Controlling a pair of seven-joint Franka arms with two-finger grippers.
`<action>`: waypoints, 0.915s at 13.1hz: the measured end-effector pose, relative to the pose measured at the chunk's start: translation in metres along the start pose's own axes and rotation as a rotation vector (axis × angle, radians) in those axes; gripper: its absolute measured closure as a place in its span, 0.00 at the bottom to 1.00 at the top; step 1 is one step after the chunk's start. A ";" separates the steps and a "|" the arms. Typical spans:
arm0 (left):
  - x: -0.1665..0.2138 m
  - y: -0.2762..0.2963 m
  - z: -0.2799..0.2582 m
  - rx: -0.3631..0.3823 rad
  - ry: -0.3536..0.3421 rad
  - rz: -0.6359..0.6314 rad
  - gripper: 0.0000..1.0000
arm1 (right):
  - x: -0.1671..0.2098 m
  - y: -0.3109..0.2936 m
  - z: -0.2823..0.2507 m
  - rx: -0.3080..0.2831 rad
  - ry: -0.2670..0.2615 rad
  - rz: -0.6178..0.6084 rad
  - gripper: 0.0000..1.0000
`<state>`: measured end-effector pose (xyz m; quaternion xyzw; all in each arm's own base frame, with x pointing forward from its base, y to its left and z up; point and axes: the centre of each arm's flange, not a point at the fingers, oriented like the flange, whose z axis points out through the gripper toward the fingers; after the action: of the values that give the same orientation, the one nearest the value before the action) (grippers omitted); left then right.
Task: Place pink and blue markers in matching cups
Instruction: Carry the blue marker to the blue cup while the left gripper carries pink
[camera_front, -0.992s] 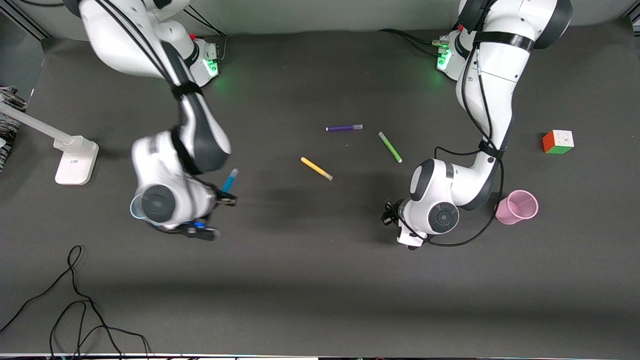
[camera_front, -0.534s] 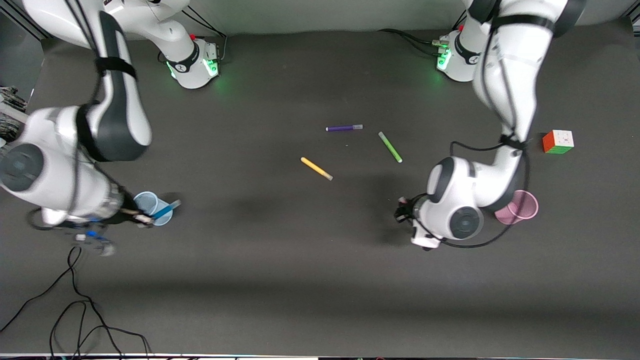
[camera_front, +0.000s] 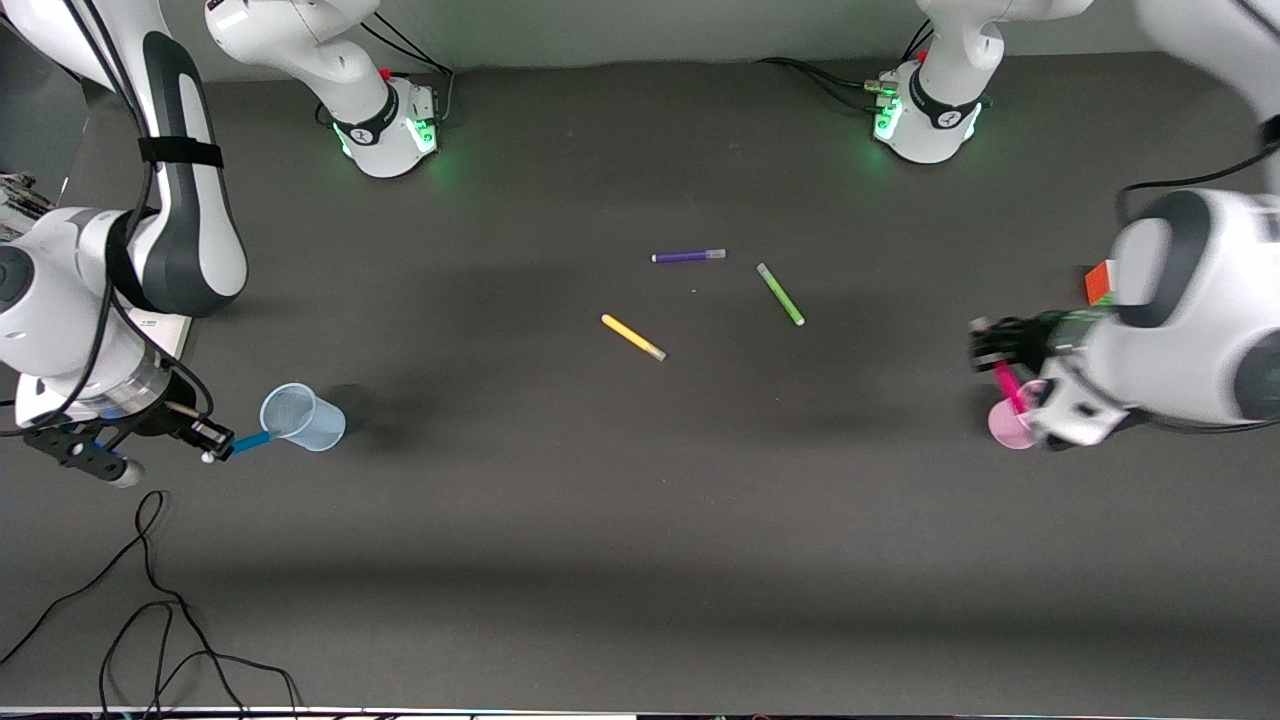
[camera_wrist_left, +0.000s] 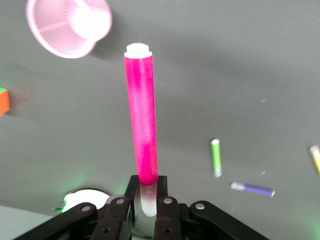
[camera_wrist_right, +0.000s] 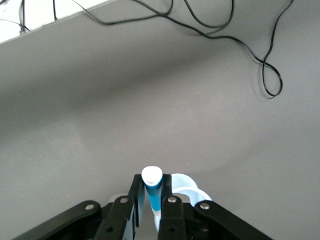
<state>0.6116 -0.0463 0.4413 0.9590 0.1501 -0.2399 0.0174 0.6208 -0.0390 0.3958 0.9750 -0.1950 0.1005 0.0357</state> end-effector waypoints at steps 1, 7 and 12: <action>0.011 -0.029 0.001 -0.017 -0.023 0.017 0.83 | -0.005 0.009 0.008 0.000 0.003 -0.004 0.83; 0.064 -0.142 0.046 -0.180 -0.169 -0.006 0.83 | -0.048 0.017 0.051 0.008 0.008 -0.047 0.83; 0.110 -0.169 0.116 -0.372 -0.370 -0.046 0.83 | -0.051 0.018 0.050 0.015 0.009 -0.051 0.83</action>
<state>0.6009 0.1338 0.2944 0.8755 0.2077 -0.3796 0.2152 0.5771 -0.0422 0.3371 0.9795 -0.1691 0.1051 0.0318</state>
